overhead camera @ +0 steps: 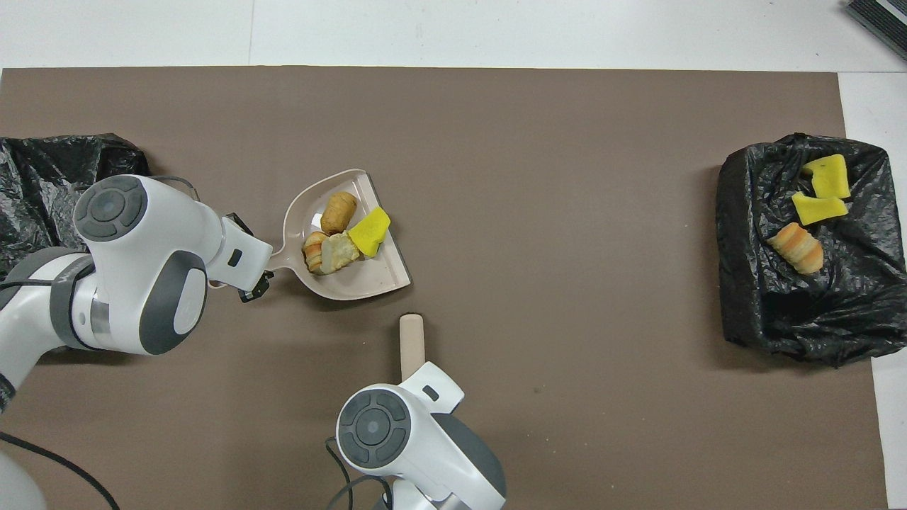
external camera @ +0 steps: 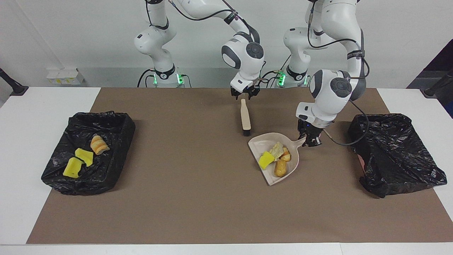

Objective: Sweep and dump trash in bin
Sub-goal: 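Lay the brush on the table with the right gripper and withdraw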

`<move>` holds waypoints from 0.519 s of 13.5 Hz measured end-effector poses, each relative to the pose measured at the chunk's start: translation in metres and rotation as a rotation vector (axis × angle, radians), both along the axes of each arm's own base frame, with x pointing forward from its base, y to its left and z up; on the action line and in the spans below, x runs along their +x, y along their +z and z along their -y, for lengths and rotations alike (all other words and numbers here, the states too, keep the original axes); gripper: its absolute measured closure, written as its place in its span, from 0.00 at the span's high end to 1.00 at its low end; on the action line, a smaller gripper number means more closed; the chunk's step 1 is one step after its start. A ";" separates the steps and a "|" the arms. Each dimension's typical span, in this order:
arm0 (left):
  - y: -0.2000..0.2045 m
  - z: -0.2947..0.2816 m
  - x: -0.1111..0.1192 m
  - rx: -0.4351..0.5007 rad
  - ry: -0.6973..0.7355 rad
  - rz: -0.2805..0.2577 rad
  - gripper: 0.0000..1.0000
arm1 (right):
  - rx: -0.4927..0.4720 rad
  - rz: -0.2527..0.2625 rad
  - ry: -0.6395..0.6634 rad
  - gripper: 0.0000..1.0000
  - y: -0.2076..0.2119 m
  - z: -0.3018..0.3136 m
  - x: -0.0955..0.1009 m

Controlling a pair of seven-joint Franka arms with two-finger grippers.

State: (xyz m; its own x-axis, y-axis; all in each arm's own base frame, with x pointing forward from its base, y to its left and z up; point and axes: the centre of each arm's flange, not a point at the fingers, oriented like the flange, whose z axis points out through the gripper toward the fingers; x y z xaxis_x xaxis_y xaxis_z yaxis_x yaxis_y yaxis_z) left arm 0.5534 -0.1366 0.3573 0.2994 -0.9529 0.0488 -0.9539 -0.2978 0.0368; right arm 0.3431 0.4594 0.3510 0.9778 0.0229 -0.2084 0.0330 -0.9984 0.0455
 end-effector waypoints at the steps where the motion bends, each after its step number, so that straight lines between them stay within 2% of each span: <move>1: 0.000 0.000 0.000 0.000 0.003 0.000 0.32 | 0.000 0.000 -0.001 0.87 0.009 -0.001 0.004; 2: 0.000 0.000 0.000 0.000 0.006 -0.001 0.32 | 0.000 0.000 -0.004 0.99 0.017 -0.001 0.009; 7: 0.000 -0.006 0.001 0.001 0.019 -0.001 0.32 | 0.042 0.018 -0.006 1.00 0.083 0.044 0.056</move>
State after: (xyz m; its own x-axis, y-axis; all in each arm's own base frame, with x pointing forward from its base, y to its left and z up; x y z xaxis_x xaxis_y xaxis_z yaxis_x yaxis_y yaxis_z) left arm 0.5547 -0.1310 0.3572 0.3177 -0.9470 0.0475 -0.9480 -0.3162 0.0369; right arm 0.3990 0.4150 0.4344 0.9816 0.0251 -0.1895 0.0264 -0.9996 0.0042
